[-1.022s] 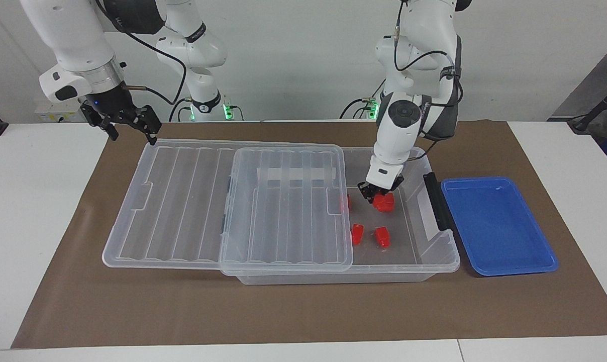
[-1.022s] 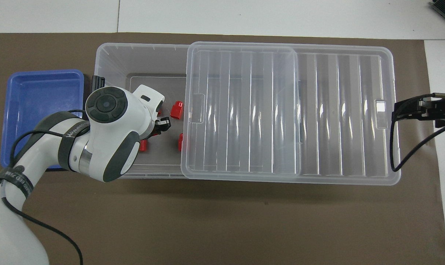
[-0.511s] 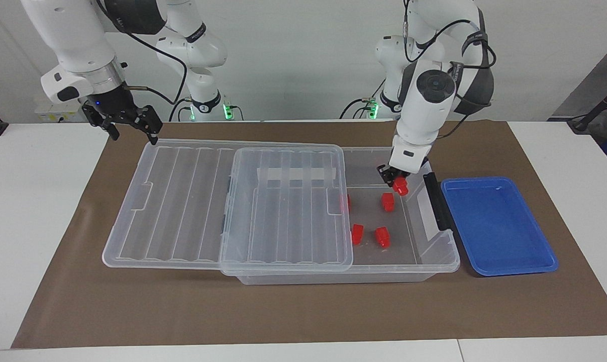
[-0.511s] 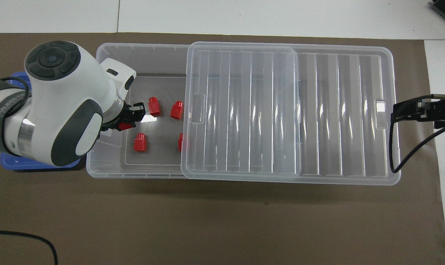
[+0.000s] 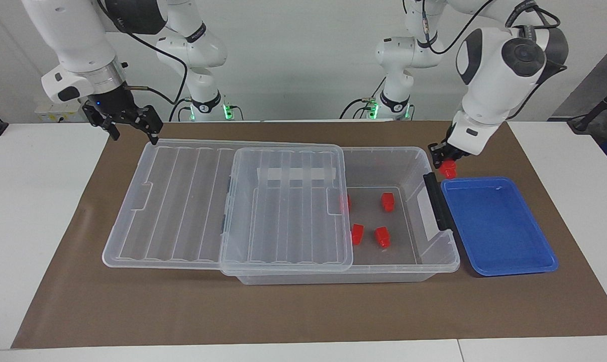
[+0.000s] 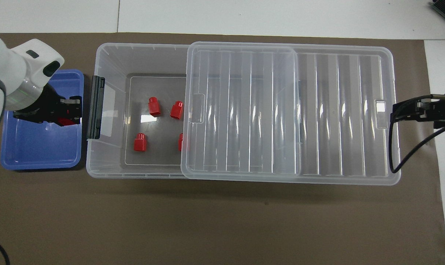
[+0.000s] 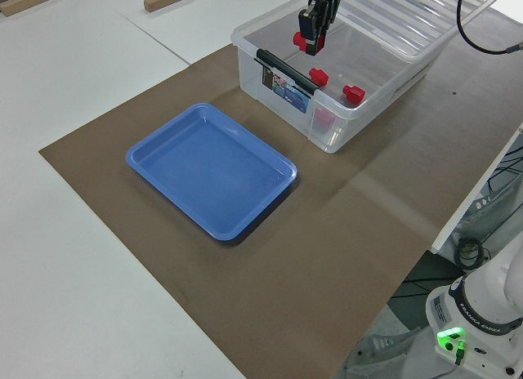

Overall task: Place red block in blue tray from box
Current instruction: 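Carry the red block over the blue tray with the left gripper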

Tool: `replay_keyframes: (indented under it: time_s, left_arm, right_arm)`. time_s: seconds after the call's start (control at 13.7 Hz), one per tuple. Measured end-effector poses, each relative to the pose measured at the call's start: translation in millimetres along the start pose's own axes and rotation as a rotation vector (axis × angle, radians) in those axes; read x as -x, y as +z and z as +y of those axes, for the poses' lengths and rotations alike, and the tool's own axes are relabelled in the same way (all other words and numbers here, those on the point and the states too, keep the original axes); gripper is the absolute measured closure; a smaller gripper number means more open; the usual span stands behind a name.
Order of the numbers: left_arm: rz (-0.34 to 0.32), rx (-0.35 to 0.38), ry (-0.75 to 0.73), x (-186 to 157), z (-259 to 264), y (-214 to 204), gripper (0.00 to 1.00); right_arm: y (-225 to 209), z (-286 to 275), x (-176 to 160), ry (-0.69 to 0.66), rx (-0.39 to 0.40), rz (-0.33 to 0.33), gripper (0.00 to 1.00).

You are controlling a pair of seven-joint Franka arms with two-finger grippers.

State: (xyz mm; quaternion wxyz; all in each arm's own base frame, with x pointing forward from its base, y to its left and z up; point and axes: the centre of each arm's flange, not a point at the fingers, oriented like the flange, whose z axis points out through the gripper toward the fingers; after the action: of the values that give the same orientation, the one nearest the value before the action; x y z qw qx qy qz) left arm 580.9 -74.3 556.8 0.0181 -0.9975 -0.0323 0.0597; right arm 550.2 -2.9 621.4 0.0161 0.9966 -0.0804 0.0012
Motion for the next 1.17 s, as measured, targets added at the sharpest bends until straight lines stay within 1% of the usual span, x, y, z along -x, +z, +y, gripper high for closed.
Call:
replay_keyframes:
  time_s: [0.15,0.29,0.36,0.51,0.73,0.95,1.09,1.17]
  left_arm:
    - [-0.001,0.011,0.074,-4.8,-39.3,-0.7,0.66]
    - [0.001,0.02,0.104,-9.3,-79.4,2.3,0.66]
    - [0.012,0.024,0.103,-11.6,-96.7,3.9,0.66]
    - [0.054,0.027,0.108,-17.2,-129.4,14.9,0.66]
    - [0.111,0.025,0.089,-23.6,-163.7,56.4,0.66]
    - [0.163,0.02,0.063,-27.3,-178.0,85.1,0.66]
    - [0.209,0.015,0.038,-27.8,-191.6,112.6,0.66]
    - [0.221,0.014,0.034,-27.3,-193.2,127.7,0.66]
  right_arm:
    - [0.0,-0.1,0.0,0.0,-0.001,0.0,0.0]
    - [0.0,-0.1,0.0,0.0,-0.001,0.0,0.0]
    - [0.0,-0.3,0.0,0.0,-0.001,0.0,0.0]
    - [0.0,-0.6,0.1,-0.001,-0.001,0.0,0.0]
    - [0.0,-0.6,0.1,-0.001,-0.001,0.0,0.0]
    - [0.0,-0.6,0.1,-0.001,-0.001,0.0,0.0]
    - [0.0,-0.6,0.1,-0.001,-0.001,0.0,0.0]
    - [0.0,-0.6,0.1,-0.001,-0.001,0.0,0.0]
